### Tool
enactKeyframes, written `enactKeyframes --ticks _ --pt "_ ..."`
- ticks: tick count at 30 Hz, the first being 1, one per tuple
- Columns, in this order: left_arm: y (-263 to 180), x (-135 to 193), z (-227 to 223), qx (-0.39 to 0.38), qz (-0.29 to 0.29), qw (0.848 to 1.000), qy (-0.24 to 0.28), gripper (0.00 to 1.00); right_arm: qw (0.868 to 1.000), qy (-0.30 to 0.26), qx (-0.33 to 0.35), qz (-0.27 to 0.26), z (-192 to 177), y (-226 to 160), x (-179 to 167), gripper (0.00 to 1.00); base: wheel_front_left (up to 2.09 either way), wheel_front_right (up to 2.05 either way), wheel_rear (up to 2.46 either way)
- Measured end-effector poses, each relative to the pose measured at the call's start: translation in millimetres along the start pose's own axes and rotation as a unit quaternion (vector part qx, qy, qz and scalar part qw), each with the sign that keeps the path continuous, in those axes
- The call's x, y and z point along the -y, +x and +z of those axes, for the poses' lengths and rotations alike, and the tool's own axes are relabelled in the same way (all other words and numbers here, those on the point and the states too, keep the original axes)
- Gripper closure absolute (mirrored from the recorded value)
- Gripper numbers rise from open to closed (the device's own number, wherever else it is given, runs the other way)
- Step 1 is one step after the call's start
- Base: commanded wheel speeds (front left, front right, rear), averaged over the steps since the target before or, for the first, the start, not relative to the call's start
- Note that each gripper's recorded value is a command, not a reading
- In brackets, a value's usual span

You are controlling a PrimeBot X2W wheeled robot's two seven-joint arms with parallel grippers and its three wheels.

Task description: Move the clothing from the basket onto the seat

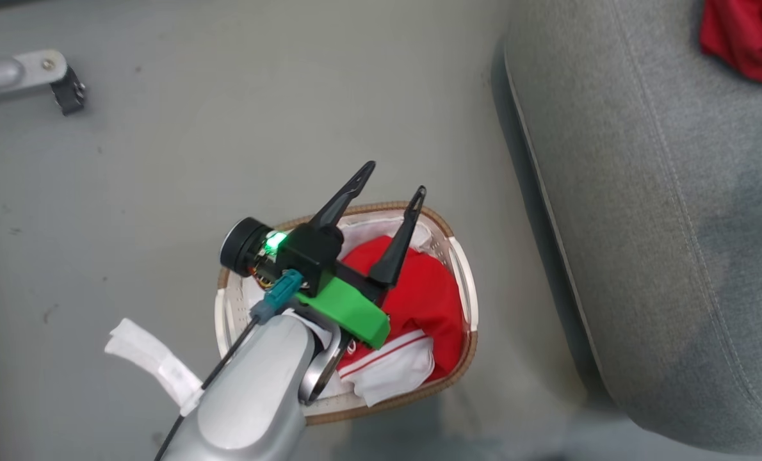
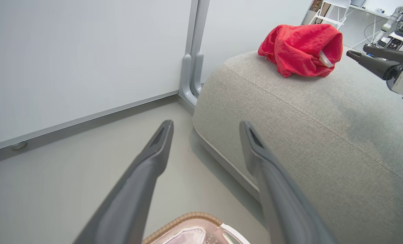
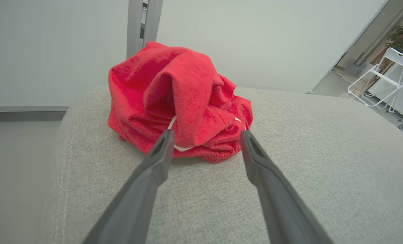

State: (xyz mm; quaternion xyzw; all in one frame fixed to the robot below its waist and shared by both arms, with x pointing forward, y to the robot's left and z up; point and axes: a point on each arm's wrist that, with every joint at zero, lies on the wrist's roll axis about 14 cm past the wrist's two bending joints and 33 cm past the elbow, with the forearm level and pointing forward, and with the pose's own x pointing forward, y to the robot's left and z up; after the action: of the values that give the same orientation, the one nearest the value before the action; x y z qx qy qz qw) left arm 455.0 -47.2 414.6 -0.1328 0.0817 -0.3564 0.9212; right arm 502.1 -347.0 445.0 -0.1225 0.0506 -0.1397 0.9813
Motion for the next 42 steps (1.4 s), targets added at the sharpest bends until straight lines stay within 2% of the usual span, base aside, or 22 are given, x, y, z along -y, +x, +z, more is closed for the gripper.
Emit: enactKeyframes --ticks 9,17,22,30,36,42 --pt "-35.4 -16.0 41.7 0.045 0.070 0.997 -0.001 0.00 0.997 0.015 0.063 0.045 55.2 -10.0 -29.1 0.00 0.00 0.00 0.00" --pt "-82.9 -42.9 72.2 0.084 0.157 0.984 0.010 0.00 0.983 0.050 0.135 0.113 117.6 -21.6 -86.4 0.00 0.00 0.00 0.00" --pt "-116.8 -59.1 83.1 0.102 0.211 0.972 0.012 0.00 0.972 0.076 0.153 0.160 137.4 -37.9 -125.7 0.00 0.00 0.00 0.00" --pt "-172.2 -80.9 91.7 0.127 0.291 0.948 0.009 0.00 0.957 0.109 0.145 0.226 137.7 -77.2 -177.5 0.00 0.00 0.00 0.00" --pt "-203.3 -88.6 86.6 0.130 0.331 0.935 0.003 0.00 0.956 0.113 0.134 0.236 127.4 -97.8 -182.1 0.00 0.00 0.00 0.00" --pt "-224.2 -89.3 72.0 0.118 0.354 0.928 -0.007 0.00 0.952 0.131 0.114 0.253 112.6 -120.7 -188.0 0.00 0.00 0.00 0.00"
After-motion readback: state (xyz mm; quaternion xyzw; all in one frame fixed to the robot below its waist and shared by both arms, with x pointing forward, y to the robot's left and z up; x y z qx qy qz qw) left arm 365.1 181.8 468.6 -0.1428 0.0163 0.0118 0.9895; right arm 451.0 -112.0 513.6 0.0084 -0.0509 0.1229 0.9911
